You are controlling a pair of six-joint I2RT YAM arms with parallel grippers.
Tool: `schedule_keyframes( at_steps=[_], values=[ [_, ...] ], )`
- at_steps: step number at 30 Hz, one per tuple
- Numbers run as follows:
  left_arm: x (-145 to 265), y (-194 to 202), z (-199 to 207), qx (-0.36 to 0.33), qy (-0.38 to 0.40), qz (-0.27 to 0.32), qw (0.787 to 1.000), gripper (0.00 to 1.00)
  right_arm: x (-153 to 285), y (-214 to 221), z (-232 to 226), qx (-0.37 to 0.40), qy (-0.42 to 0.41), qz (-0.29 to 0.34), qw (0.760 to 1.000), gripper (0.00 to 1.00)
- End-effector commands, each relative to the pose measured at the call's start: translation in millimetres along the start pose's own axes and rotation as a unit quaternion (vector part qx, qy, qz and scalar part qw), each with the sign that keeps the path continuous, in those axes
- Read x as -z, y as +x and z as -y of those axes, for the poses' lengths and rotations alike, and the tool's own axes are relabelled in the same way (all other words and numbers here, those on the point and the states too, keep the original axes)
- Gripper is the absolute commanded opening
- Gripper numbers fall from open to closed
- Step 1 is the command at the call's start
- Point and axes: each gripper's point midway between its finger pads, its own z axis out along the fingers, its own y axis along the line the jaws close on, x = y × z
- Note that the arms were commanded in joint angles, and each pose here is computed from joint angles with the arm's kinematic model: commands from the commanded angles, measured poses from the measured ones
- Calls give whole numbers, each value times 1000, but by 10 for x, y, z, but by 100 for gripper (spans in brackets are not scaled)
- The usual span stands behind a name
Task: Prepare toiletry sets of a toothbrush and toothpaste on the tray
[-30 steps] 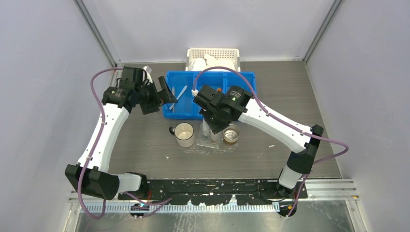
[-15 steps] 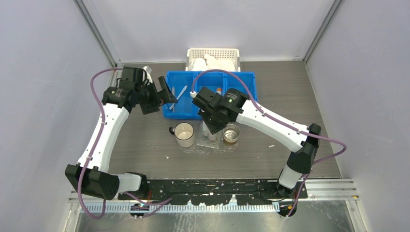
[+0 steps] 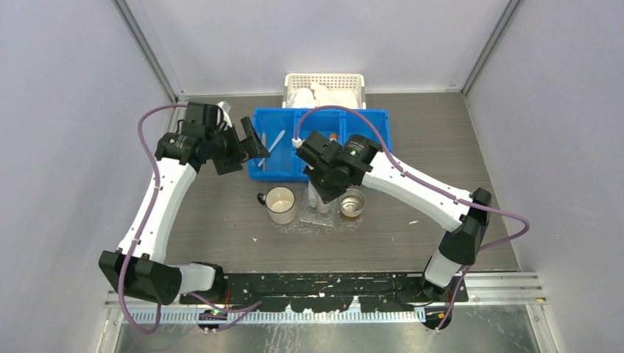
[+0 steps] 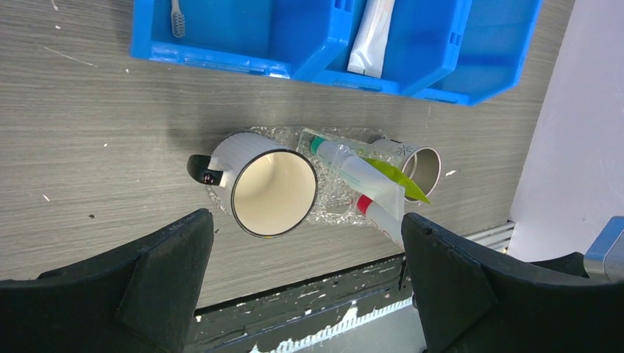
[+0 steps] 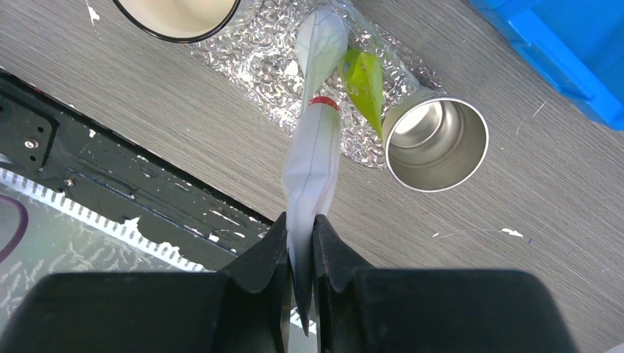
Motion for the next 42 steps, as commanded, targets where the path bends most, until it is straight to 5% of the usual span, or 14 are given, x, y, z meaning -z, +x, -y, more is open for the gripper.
schedule_keyframes(
  at_steps=[1,42],
  values=[
    [88,-103,55,-8,15,32,999,100,144,-92,-1,2,-15,33,999,10],
    [124,-118,81,-1,20,41,999,100,86,21,21,11,-19,24,999,10]
  ],
)
